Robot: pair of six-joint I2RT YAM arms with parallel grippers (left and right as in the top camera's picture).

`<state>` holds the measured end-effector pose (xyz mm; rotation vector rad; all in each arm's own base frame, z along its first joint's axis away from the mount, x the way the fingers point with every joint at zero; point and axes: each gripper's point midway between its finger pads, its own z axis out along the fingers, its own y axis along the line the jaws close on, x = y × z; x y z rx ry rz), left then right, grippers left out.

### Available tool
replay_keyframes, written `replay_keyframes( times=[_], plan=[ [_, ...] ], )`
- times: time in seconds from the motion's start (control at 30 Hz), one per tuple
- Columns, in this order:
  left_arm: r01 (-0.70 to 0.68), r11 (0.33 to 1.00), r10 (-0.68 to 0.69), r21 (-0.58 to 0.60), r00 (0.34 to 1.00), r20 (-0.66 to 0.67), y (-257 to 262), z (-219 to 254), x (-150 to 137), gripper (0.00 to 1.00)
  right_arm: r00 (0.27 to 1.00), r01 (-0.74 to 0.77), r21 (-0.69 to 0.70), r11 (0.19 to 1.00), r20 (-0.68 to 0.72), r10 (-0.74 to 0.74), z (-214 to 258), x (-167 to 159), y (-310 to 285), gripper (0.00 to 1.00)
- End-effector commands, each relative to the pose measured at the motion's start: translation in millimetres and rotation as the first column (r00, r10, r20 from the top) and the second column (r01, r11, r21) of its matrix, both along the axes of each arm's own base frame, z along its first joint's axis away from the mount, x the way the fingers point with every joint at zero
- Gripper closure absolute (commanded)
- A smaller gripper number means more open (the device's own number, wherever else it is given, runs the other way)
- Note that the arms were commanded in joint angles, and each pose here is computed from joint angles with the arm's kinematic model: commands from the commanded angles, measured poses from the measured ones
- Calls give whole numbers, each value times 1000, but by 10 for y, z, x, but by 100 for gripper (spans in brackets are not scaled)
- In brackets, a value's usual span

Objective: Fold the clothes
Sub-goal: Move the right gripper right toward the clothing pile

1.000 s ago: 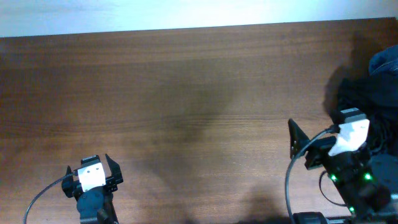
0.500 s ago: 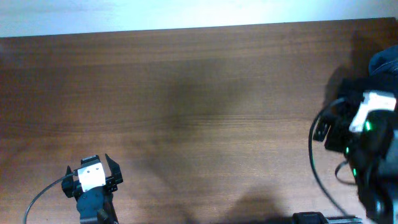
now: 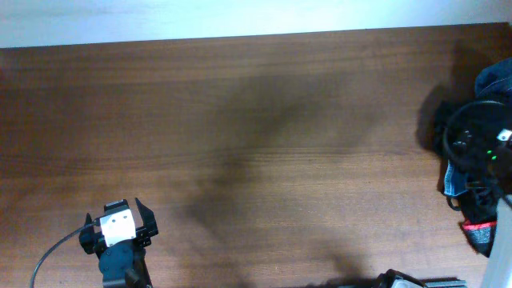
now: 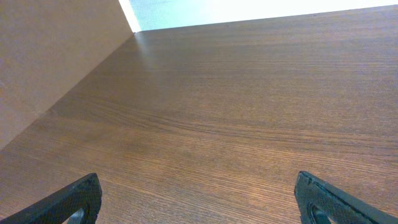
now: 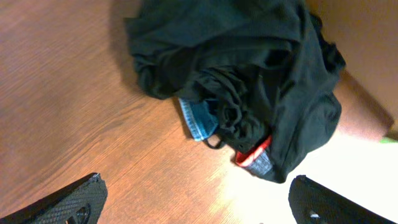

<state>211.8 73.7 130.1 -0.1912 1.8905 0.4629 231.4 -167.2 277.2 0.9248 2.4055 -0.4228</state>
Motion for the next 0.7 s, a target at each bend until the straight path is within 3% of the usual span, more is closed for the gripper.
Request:
replay_keyframes(
  times=[0.0,0.37,0.67],
  plan=[
    [-3,1000,4,19,1000,-8,11,-3,-16,1,992,109,38,993,59,-112,53,-33,-170,2],
    [-3,1000,4,19,1000,-8,11,-3,-16,1,915,403,131,906,-39,-402,-413,-278,-851,1],
    [-3,1000,4,19,1000,-8,11,-3,-16,1,862,507,232,830,-162,-481,-1010,-420,-1292,1]
  ],
)
